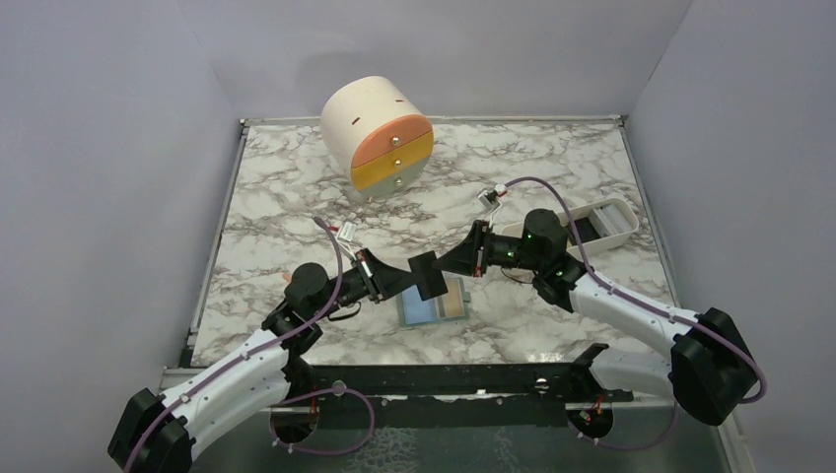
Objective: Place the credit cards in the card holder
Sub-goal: Insert the credit card into the card holder.
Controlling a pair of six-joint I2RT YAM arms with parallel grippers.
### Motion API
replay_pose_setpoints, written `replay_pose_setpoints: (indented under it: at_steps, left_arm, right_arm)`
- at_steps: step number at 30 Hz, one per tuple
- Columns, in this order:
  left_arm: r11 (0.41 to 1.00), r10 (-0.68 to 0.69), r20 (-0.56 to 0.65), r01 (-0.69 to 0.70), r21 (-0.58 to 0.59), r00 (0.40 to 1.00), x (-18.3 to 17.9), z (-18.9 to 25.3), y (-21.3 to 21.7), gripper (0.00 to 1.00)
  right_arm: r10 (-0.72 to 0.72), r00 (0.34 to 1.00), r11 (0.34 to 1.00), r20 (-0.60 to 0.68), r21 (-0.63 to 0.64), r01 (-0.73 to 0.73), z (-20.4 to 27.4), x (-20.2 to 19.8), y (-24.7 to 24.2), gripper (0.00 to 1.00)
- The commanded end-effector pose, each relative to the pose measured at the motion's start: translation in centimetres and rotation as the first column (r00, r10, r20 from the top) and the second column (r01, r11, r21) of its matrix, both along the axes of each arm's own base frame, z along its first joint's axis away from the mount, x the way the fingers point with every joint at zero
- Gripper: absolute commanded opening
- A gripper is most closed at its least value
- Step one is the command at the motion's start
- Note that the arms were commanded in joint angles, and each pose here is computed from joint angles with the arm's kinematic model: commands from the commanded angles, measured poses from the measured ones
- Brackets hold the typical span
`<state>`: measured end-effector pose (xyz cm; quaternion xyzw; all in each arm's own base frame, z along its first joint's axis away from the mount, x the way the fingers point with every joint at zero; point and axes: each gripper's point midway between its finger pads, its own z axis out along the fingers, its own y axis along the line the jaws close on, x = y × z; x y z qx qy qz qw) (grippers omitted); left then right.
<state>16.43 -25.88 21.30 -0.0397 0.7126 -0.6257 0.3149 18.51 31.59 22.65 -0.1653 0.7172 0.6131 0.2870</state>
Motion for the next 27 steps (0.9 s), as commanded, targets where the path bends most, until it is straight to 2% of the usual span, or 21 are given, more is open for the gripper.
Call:
replay_pose_setpoints:
  at_steps: [1, 5, 8, 11, 14, 16, 22, 27]
  left_arm:
    - [1.0, 0.008, 0.01, -0.008, -0.031, 1.0, -0.2, 0.2, 0.3, 0.0]
    - [0.999, 0.019, 0.02, -0.018, -0.04, 1.0, -0.3, 0.2, 0.5, 0.0]
    - [0.998, 0.029, 0.025, -0.027, -0.057, 0.999, -0.4, 0.4, 0.8, 0.0]
    - [0.998, 0.034, 0.025, -0.032, -0.063, 0.999, -0.5, 0.4, 1.0, 0.0]
    - [0.998, 0.04, 0.003, -0.04, -0.047, 0.999, -0.4, -0.7, 1.0, 0.0]
    - [0.998, 0.049, -0.027, -0.05, -0.037, 0.998, -0.3, -1.6, 1.1, 0.0]
    - [0.994, 0.098, -0.111, -0.092, 0.057, 0.989, 0.4, -4.9, 1.4, 0.0]
    - [0.97, 0.134, -0.165, -0.096, 0.222, 0.977, 1.0, -8.1, 1.8, 0.0]
  right_arm:
    - [0.048, 0.999, 0.998, 0.008, 0.031, -0.049, 0.8, -0.8, 0.3, 0.05]
    - [0.037, 0.999, 0.999, -0.017, 0.023, -0.037, 0.4, -0.8, 0.2, 0.06]
    - [0.058, 0.997, 0.996, -0.041, 0.064, -0.056, 0.7, -1.2, 0.3, 0.07]
    - [0.07, 0.997, 0.995, -0.044, 0.068, -0.067, 0.8, -1.5, 0.3, 0.22]
    - [0.006, 0.999, 1.0, -0.039, 0.016, -0.005, 0.2, -0.6, 0.0, 0.4]
    - [-0.061, 0.996, 0.998, -0.057, -0.031, 0.059, -0.5, 0.2, -0.5, 0.45]
    - [-0.205, 0.978, 0.959, -0.025, -0.205, 0.196, -3.1, 2.2, -2.2, 0.47]
    - [-0.275, 0.962, 0.895, 0.004, -0.366, 0.257, -6.3, 3.5, -3.7, 0.47]
